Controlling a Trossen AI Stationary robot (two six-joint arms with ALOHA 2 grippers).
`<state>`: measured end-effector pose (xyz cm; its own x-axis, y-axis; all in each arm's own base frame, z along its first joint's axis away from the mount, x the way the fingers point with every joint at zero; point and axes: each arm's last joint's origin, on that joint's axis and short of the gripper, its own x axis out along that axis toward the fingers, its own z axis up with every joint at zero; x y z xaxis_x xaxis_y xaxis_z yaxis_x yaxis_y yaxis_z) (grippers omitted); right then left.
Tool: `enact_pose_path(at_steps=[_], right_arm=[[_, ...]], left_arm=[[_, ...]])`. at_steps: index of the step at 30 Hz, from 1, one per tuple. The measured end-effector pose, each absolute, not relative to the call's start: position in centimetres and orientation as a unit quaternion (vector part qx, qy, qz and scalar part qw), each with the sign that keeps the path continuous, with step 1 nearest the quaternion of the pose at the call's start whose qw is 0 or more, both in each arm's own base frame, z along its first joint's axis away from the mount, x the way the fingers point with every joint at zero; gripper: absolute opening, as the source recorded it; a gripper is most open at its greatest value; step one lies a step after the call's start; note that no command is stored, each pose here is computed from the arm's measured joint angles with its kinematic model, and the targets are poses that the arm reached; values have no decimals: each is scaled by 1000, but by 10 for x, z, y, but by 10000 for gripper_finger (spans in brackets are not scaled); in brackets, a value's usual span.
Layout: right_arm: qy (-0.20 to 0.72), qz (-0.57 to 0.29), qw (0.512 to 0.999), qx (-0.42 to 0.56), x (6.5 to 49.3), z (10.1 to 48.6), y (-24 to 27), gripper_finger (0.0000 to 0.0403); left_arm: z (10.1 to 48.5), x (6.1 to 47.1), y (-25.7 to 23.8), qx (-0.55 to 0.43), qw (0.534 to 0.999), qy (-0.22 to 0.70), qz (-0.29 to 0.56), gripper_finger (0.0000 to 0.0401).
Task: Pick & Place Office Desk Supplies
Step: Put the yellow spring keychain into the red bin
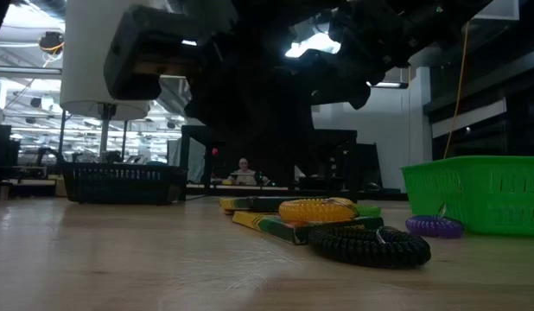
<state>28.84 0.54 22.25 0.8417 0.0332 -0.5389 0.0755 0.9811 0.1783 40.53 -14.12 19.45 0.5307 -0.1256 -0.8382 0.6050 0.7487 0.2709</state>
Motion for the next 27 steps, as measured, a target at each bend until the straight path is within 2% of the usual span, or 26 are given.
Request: enact_pose_path(at_steps=[23, 27], right_arm=[[283, -12, 954, 97, 288, 222, 5, 213], [284, -12, 954, 96, 288, 222, 5, 213]], left_arm=[[169, 414, -137, 256, 818, 447, -257, 125], [169, 414, -137, 256, 817, 447, -259, 110]])
